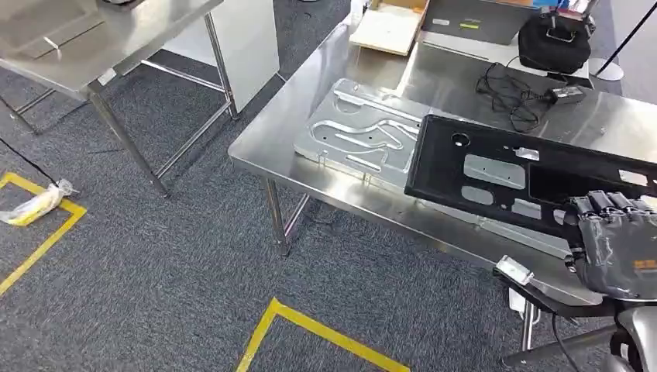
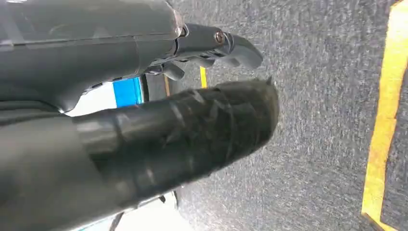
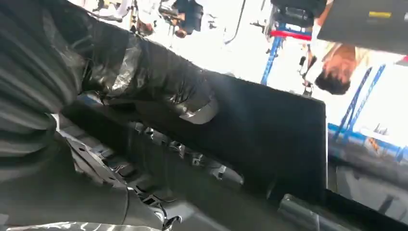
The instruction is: Take the parts from the cabinet and place them on the table.
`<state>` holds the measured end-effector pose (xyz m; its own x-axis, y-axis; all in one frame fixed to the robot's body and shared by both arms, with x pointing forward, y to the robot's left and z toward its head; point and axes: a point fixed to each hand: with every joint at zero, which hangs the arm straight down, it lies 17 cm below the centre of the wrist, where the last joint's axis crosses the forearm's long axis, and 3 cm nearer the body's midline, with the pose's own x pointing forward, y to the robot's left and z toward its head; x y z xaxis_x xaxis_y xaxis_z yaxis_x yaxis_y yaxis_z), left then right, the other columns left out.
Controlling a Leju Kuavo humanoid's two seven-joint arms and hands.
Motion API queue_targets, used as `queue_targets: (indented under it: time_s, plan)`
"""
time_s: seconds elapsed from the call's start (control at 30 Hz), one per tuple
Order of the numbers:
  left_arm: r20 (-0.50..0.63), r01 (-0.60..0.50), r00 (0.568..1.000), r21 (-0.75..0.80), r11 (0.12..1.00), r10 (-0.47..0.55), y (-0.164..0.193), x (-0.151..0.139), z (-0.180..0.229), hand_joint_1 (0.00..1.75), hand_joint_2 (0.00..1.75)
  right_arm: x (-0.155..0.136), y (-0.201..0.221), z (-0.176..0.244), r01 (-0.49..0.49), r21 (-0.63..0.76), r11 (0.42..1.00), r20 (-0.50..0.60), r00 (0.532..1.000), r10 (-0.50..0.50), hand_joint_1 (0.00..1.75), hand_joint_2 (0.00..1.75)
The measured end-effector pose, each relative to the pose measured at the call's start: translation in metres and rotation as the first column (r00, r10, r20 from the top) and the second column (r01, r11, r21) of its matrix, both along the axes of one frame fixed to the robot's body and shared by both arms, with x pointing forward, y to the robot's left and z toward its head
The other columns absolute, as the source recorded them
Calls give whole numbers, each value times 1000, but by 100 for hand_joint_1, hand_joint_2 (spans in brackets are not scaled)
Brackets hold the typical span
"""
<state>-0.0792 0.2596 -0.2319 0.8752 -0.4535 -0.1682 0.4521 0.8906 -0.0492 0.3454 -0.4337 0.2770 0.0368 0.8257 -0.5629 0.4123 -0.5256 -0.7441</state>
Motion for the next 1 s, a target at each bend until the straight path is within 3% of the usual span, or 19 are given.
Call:
queue_targets:
  time_s: [0.27, 1.0]
  plan:
    - [12, 23, 1000, -3, 1000, -23, 3, 4, -2, 0, 0, 35, 25, -26, -31, 57, 998, -57, 998, 34, 175, 175]
    - [10, 3, 1000, -2, 1000, -3, 3, 1, -3, 0, 0, 41, 40, -52, -51, 92, 994, -108, 992, 61, 175, 175]
